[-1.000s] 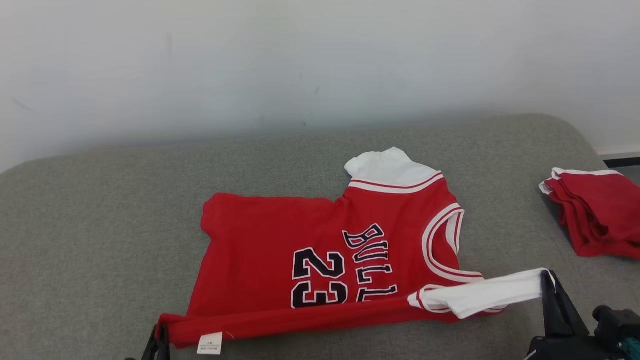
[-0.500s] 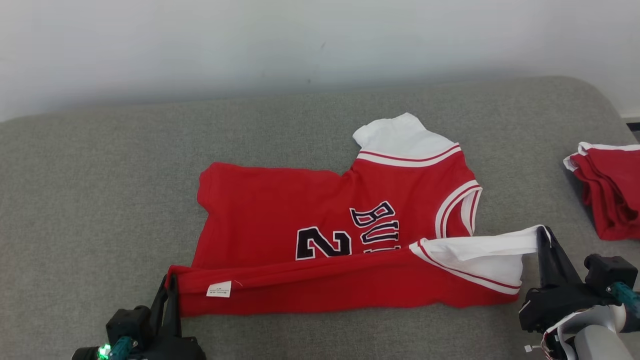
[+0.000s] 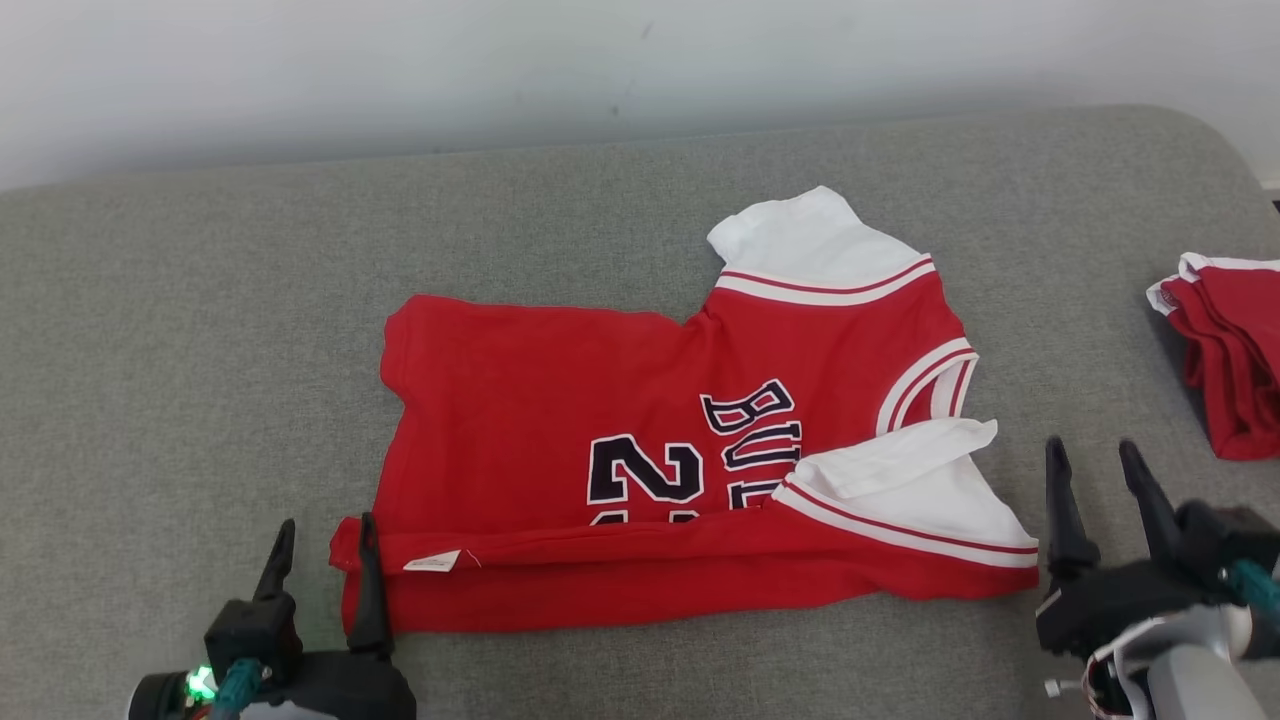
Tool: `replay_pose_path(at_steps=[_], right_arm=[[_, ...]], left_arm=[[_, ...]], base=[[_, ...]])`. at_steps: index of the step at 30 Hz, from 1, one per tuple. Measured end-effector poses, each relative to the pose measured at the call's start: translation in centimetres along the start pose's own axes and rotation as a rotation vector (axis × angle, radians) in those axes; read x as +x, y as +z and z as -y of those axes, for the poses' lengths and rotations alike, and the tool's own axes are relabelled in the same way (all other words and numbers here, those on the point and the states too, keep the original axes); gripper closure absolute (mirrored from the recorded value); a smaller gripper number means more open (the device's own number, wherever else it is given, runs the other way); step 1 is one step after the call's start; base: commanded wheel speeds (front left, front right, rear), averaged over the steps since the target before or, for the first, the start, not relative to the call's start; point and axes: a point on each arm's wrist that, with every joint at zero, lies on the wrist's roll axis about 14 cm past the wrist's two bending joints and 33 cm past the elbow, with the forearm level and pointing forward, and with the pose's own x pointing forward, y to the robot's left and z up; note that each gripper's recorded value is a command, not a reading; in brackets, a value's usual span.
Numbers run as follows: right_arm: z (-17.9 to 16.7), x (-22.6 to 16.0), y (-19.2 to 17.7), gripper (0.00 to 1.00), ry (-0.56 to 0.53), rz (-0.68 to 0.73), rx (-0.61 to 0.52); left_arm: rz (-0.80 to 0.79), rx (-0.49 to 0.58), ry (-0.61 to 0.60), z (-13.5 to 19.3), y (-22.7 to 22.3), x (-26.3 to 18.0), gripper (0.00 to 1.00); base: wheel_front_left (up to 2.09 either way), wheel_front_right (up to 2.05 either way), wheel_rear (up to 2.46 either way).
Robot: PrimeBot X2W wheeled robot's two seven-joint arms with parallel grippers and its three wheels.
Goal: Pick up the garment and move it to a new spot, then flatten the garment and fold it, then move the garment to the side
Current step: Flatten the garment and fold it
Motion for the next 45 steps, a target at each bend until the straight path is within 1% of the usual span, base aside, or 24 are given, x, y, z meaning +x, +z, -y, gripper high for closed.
replay_pose_path(at_steps=[3, 7, 13, 21, 28, 29, 30, 31, 32, 33, 36, 37, 38, 39, 45], right_arm=[[0.3, -1.3, -1.2, 0.00, -0.014, -0.027, 0.013], [-0.2, -2.8, -2.9, 0.00, -0.014, -0.070, 0.039], [-0.7, -4.3, -4.2, 0.00, -0.012, -0.101, 0.061], [-2.5, -4.8, -4.9, 0.00, 0.037, -0.123, 0.090], [-2.1, -4.6, -6.7, 0.00, 0.028, -0.185, 0.087], [-2.2, -4.4, -6.9, 0.02, 0.031, -0.195, 0.084], [-2.3, -4.3, -7.2, 0.07, 0.033, -0.205, 0.086], [-2.5, -4.2, -7.5, 0.07, 0.037, -0.214, 0.089], [-2.7, -4.1, -7.6, 0.12, 0.042, -0.219, 0.091], [-2.8, -3.9, -7.8, 0.19, 0.046, -0.228, 0.091], [-3.3, -3.6, -8.3, 0.51, 0.065, -0.248, 0.089], [-3.5, -3.4, -8.4, 0.79, 0.071, -0.252, 0.088], [-3.7, -3.4, -8.5, 0.93, 0.078, -0.257, 0.090], [-3.9, -3.3, -8.6, 1.00, 0.083, -0.259, 0.094], [-3.6, -2.9, -8.2, 1.00, 0.087, -0.247, 0.089]], left_arm=[[0.000, 0.000, 0.003, 0.1, -0.1, -0.6, 0.00], [-0.002, -0.009, 0.016, -0.1, -0.4, -1.4, 0.00], [-0.015, -0.015, 0.020, 0.0, -0.9, -2.3, 0.00], [-0.016, -0.014, 0.024, -0.1, -1.0, -2.7, 0.00], [-0.024, -0.014, 0.031, -0.4, -1.2, -2.7, 0.00], [-0.023, -0.015, 0.034, -0.4, -1.2, -2.7, 0.00], [-0.024, -0.015, 0.037, -0.6, -1.2, -2.6, 0.00], [-0.024, -0.014, 0.040, -0.7, -1.2, -2.6, 0.00], [-0.025, -0.015, 0.042, -0.7, -1.3, -2.6, 0.00], [-0.027, -0.015, 0.044, -0.8, -1.4, -2.6, 0.00], [-0.039, -0.014, 0.053, -1.1, -1.7, -2.8, 0.00], [-0.040, -0.015, 0.055, -1.2, -1.8, -2.8, 0.00], [-0.041, -0.016, 0.058, -1.3, -1.8, -2.8, 0.00], [-0.043, -0.018, 0.062, -1.4, -1.9, -2.8, 0.00], [-0.066, -0.038, 0.064, -1.5, -2.6, -2.9, 0.00]], base=[[0.00, 0.00, 0.00], [0.00, 0.00, 0.00], [0.00, 0.00, 0.00], [0.00, 0.00, 0.00], [0.00, 0.00, 0.00], [0.00, 0.00, 0.00], [0.00, 0.00, 0.00], [0.00, 0.00, 0.00], [0.00, 0.00, 0.00], [0.00, 0.00, 0.00], [0.00, 0.00, 0.00], [0.00, 0.00, 0.00], [0.00, 0.00, 0.00], [0.00, 0.00, 0.00], [0.00, 0.00, 0.00]])
